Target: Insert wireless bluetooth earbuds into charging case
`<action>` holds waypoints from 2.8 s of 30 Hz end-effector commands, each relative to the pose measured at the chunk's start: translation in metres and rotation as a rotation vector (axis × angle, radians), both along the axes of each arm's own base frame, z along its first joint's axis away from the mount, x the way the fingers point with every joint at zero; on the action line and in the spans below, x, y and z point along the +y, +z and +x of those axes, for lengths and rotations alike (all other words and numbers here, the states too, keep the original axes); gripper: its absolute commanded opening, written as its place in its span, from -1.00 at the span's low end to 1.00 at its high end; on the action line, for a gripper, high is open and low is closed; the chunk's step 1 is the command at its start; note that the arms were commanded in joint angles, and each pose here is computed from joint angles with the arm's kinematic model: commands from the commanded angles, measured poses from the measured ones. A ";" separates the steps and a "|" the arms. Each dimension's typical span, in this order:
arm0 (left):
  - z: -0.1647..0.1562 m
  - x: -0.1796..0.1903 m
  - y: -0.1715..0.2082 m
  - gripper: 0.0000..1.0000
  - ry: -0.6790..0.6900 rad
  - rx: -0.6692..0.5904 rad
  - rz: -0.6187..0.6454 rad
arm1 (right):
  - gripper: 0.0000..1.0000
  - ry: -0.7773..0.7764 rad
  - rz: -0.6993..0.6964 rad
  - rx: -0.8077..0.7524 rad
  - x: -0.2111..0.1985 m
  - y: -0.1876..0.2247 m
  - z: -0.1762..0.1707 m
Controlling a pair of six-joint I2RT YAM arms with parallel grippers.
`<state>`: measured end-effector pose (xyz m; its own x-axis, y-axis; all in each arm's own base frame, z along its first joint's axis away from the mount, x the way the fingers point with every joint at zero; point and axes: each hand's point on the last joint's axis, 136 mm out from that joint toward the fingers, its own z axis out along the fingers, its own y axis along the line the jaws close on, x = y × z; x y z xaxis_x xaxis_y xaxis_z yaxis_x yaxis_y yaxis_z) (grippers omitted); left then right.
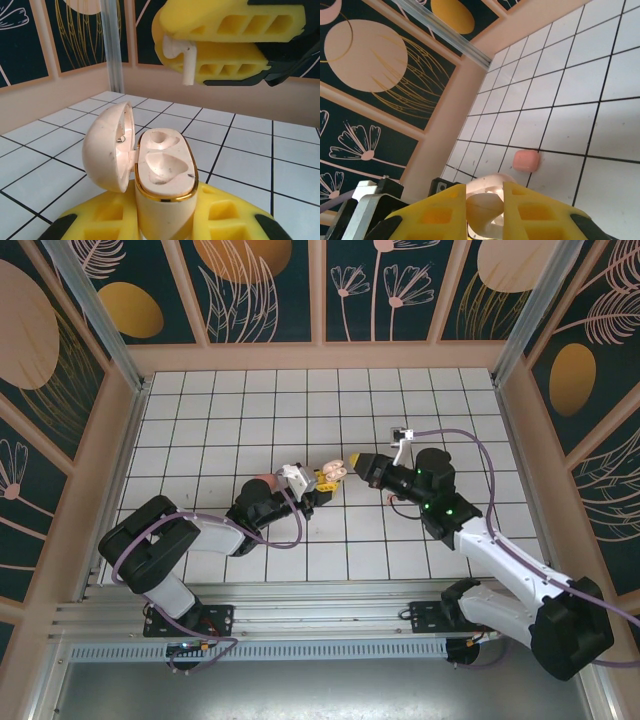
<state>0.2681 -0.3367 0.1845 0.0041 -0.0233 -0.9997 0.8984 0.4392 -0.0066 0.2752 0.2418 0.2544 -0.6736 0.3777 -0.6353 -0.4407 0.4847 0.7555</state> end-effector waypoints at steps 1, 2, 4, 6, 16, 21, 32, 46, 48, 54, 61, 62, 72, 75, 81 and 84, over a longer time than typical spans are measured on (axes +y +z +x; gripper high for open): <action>0.000 -0.002 0.017 -0.75 -0.003 -0.060 -0.038 | -0.61 -0.032 0.035 -0.039 0.004 0.007 0.005; 0.000 -0.002 0.017 -0.75 -0.004 -0.061 -0.037 | -0.61 -0.032 0.037 -0.041 0.005 0.008 0.005; 0.000 -0.002 0.018 -0.75 -0.004 -0.063 -0.039 | -0.61 -0.030 0.041 -0.040 0.008 0.007 0.006; -0.001 -0.002 0.019 -0.75 -0.003 -0.067 -0.039 | -0.61 -0.030 0.042 -0.039 0.011 0.006 0.006; -0.001 0.002 0.027 -0.75 0.008 -0.086 -0.056 | -0.62 -0.044 0.018 -0.009 0.017 -0.009 0.008; -0.002 0.003 0.031 -0.75 0.011 -0.092 -0.068 | -0.62 -0.057 0.003 0.007 0.016 -0.018 0.009; 0.000 0.005 0.038 -0.75 0.028 -0.106 -0.084 | -0.62 -0.057 -0.036 0.030 0.021 -0.029 0.006; -0.002 0.007 0.049 -0.75 0.030 -0.132 -0.114 | -0.62 -0.149 -0.058 0.046 0.015 -0.038 0.009; -0.002 0.007 0.049 -0.75 0.028 -0.131 -0.115 | -0.62 -0.178 -0.053 0.042 0.011 -0.037 0.011; -0.004 0.005 0.049 -0.75 0.023 -0.134 -0.115 | -0.62 -0.205 -0.029 0.012 0.006 -0.030 0.011; -0.007 0.003 0.050 -0.75 0.010 -0.143 -0.118 | -0.62 -0.204 -0.025 0.003 0.008 -0.029 0.013; -0.008 0.003 0.051 -0.75 0.009 -0.145 -0.119 | -0.62 -0.202 -0.027 0.008 0.008 -0.030 0.013; -0.006 0.007 0.058 -0.75 0.032 -0.167 -0.120 | -0.56 -0.159 -0.031 0.044 0.014 -0.040 0.006; -0.004 0.006 0.055 -0.75 0.039 -0.163 -0.109 | -0.50 -0.148 -0.025 0.027 0.015 -0.034 0.005; -0.003 0.005 0.053 -0.74 0.042 -0.157 -0.104 | -0.44 -0.122 -0.023 0.001 0.020 -0.023 0.005; -0.003 0.006 0.052 -0.74 0.042 -0.154 -0.101 | -0.40 -0.113 -0.016 -0.005 0.022 -0.021 0.005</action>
<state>0.2685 -0.3339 0.2038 0.0664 -0.0529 -0.9964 0.8826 0.4689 0.0339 0.2807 0.2620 0.2344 -0.6233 0.4591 -0.6330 -0.3753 0.5345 0.7572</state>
